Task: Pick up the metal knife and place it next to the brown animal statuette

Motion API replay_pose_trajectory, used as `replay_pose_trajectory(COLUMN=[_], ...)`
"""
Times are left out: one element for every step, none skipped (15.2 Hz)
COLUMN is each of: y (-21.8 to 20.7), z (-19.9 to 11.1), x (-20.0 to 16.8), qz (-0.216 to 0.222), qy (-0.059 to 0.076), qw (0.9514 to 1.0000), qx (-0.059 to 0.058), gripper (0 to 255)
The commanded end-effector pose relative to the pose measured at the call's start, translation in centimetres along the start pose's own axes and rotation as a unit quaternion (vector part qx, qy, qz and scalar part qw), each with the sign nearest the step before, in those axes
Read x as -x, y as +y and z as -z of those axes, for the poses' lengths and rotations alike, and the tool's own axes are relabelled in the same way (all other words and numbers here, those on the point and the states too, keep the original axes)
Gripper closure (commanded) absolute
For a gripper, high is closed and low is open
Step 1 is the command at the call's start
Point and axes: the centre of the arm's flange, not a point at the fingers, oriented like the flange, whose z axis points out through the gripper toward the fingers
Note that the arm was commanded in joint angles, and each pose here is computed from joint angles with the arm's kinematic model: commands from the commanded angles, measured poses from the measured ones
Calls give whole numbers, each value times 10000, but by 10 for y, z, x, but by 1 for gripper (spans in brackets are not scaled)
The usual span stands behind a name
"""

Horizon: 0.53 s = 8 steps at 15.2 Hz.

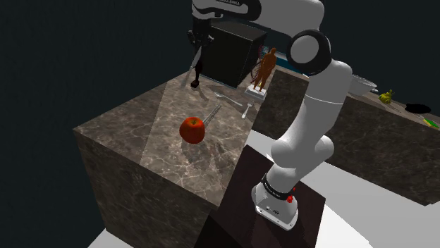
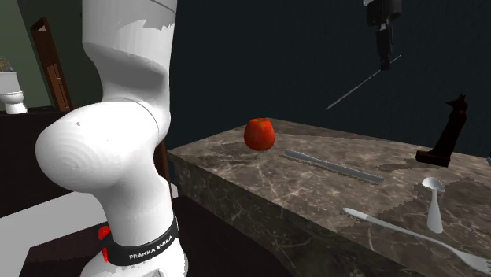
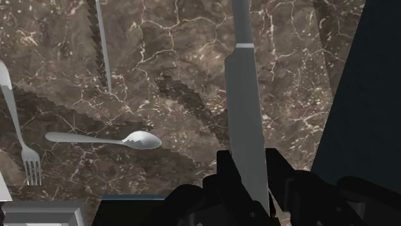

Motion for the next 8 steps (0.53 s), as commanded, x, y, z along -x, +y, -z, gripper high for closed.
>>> replay_pose_trajectory(y=[-3,-3,-3,-3,-4,-4,-4,-4], z=[-9,-14,-20,-25,-30,-35,-40,-45], x=[1,2,3,4,6,7,8,9], qz=[-1,-1,-1,-1,-1,-1,-1,-1], qy=[4,4,4,4,4,4,4,4], qw=[10000,10000,10000,10000,10000,10000,10000,10000], qx=[-3,-3,-3,-3,-3,-3,-3,-3], gripper=[255,255,255,255,255,255,255,255])
